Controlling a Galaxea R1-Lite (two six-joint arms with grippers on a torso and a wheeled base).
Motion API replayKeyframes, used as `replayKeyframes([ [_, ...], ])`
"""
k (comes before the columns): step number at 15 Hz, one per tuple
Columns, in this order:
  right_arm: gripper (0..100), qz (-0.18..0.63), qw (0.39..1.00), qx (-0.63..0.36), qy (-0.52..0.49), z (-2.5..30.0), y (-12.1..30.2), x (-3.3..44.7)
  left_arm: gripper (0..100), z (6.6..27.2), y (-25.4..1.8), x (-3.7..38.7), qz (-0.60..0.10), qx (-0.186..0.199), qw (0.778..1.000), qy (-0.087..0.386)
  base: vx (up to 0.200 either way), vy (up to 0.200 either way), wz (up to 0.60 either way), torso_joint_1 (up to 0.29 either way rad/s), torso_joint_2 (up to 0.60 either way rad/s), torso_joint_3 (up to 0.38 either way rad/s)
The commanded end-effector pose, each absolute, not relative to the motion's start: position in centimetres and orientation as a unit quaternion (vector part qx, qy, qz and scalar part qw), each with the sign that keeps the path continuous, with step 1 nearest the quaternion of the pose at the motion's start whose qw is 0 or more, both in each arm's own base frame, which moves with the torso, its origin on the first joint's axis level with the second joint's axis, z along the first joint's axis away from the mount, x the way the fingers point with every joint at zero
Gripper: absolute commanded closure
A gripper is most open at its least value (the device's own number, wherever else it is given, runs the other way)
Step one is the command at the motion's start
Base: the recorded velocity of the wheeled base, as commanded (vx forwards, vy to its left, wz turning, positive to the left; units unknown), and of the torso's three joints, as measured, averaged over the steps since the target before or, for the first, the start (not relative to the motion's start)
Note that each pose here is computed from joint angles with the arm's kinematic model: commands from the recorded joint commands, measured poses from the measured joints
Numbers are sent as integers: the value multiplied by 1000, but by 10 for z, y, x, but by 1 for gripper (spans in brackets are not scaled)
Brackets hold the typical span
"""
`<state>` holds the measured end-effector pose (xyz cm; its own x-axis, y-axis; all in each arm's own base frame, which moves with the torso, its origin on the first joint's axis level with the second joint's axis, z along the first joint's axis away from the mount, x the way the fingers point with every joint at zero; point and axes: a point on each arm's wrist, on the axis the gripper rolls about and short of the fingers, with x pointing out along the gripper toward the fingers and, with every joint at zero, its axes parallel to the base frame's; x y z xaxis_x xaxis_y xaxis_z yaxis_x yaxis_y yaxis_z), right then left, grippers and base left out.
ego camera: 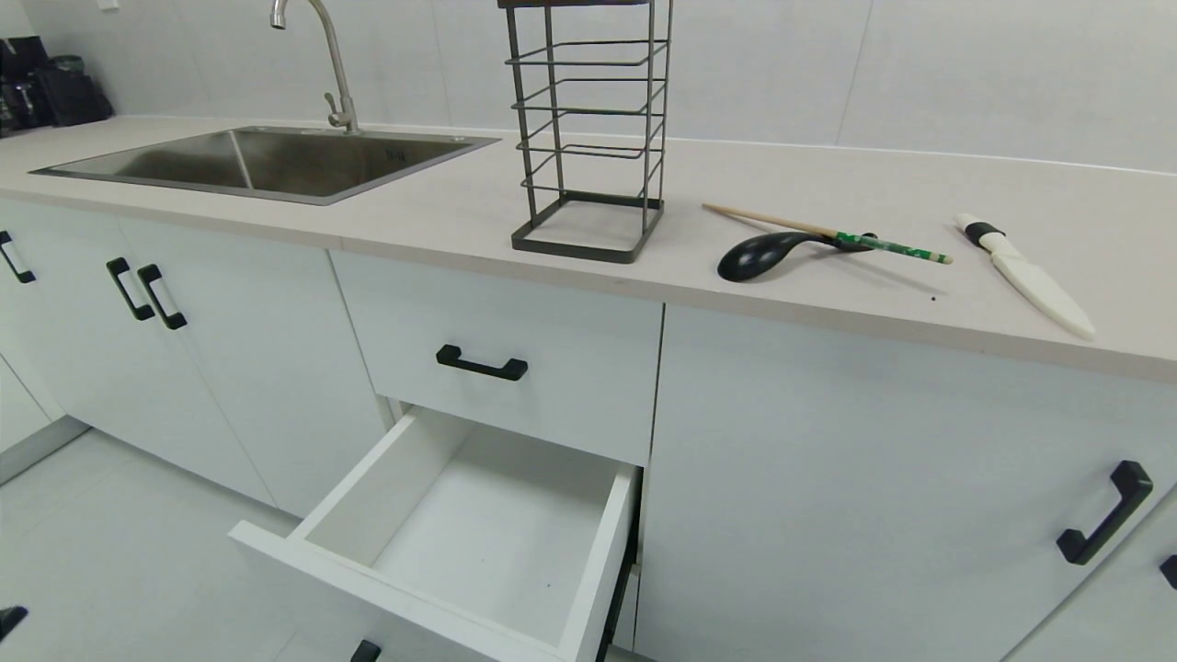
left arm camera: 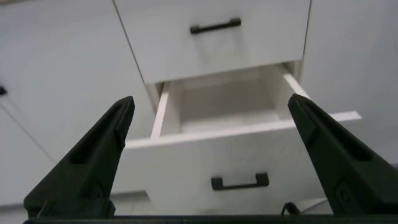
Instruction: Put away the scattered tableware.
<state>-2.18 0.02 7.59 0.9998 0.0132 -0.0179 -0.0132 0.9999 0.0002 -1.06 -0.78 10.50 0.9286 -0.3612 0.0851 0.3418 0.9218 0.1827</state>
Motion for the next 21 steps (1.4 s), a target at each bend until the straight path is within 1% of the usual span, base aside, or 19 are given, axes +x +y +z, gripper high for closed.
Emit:
replayKeyframes([
  [1, 100, 8, 1000, 0, 10, 76, 0, -22, 0, 93, -7, -26, -161, 89, 978, -96, 0, 0, 0, 0, 0, 0],
  [2, 100, 7, 1000, -1, 10, 76, 0, -22, 0, 82, -6, -24, -130, 78, 987, -42, 0, 0, 0, 0, 0, 0],
  [4, 100, 8, 1000, 0, 10, 76, 0, -22, 0, 80, -3, -23, -64, 67, 995, -26, 0, 0, 0, 0, 0, 0],
  [5, 100, 8, 1000, 0, 10, 76, 0, -22, 0, 76, -1, -23, -25, 37, 999, -5, 0, 0, 0, 0, 0, 0],
  [6, 100, 8, 1000, 0, 10, 76, 0, -22, 0, 75, -1, -23, -15, 10, 1000, 1, 0, 0, 0, 0, 0, 0],
  [7, 100, 8, 1000, 0, 10, 76, 0, -22, 0, 75, -1, -23, -12, 1, 1000, 0, 0, 0, 0, 0, 0, 0],
  [8, 100, 7, 1000, -1, 10, 76, 0, -22, 0, 75, -1, -23, -12, 8, 1000, 0, 0, 0, 0, 0, 0, 0],
  [10, 100, 7, 1000, -1, 10, 76, 0, -22, 0, 75, -1, -23, -12, 8, 1000, 0, 0, 0, 0, 6, -89, -92],
  [13, 100, 7, 1000, -1, 10, 76, 0, -22, 0, 75, -1, -23, -15, 8, 1000, 0, 0, 0, 0, 46, -235, -308],
  [21, 100, 7, 1000, -1, 10, 76, 0, -22, 0, 75, -1, -23, -16, 5, 1000, 1, 0, 0, 0, 123, -489, -336],
])
